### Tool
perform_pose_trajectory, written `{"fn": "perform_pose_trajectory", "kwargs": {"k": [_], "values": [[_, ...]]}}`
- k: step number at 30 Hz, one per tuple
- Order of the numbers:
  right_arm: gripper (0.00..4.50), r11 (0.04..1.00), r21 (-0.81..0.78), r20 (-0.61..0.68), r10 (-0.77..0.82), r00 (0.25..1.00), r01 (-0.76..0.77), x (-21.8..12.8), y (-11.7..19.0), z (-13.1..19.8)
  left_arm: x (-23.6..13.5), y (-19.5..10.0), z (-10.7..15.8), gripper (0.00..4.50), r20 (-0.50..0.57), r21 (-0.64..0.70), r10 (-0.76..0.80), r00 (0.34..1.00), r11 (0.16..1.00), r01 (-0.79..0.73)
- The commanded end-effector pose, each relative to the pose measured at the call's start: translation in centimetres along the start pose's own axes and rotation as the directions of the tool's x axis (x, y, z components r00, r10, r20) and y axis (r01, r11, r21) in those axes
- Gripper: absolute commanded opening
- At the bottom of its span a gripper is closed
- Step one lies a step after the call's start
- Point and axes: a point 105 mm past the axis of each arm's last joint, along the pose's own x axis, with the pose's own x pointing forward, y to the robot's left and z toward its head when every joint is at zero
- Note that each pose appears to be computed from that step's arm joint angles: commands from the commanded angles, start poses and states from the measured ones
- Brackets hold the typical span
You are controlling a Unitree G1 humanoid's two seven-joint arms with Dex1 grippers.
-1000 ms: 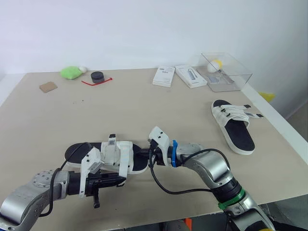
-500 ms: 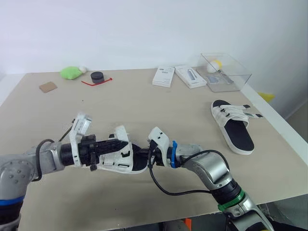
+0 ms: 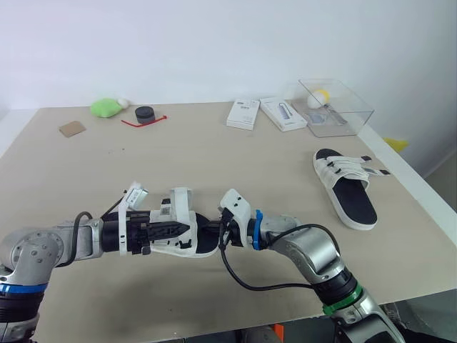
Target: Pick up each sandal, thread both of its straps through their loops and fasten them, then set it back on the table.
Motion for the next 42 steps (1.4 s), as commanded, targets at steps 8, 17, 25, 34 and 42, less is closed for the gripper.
{"fn": "perform_pose_trajectory", "kwargs": {"k": [8,17,25,34,42], "values": [[0.0,0.998,0.056,-0.089,-0.034,0.995,0.039,0.2,-0.5,-2.4,-0.7,0.5,1.9,0.02,-0.042,-0.012,-0.056,0.998,0.998,0.055],[0.0,0.997,0.061,-0.082,-0.041,0.996,0.046,0.2,-0.4,-2.4,-0.8,1.0,0.3,0.02,-0.16,-0.043,-0.084,0.984,0.996,0.078],[0.0,0.997,0.063,-0.079,-0.042,0.996,0.047,0.3,-0.4,-2.4,-0.4,1.1,-0.1,0.02,-0.169,-0.042,-0.094,0.981,0.995,0.088],[0.0,0.997,0.06,-0.079,-0.039,0.996,0.044,0.3,-0.4,-2.3,0.3,1.1,-0.5,0.02,-0.179,0.028,-0.109,0.978,0.993,0.115],[0.0,0.997,0.063,-0.077,-0.04,0.996,0.045,0.2,-0.3,-2.3,0.6,0.8,-1.2,0.02,-0.225,0.074,-0.123,0.967,0.987,0.142]]}}
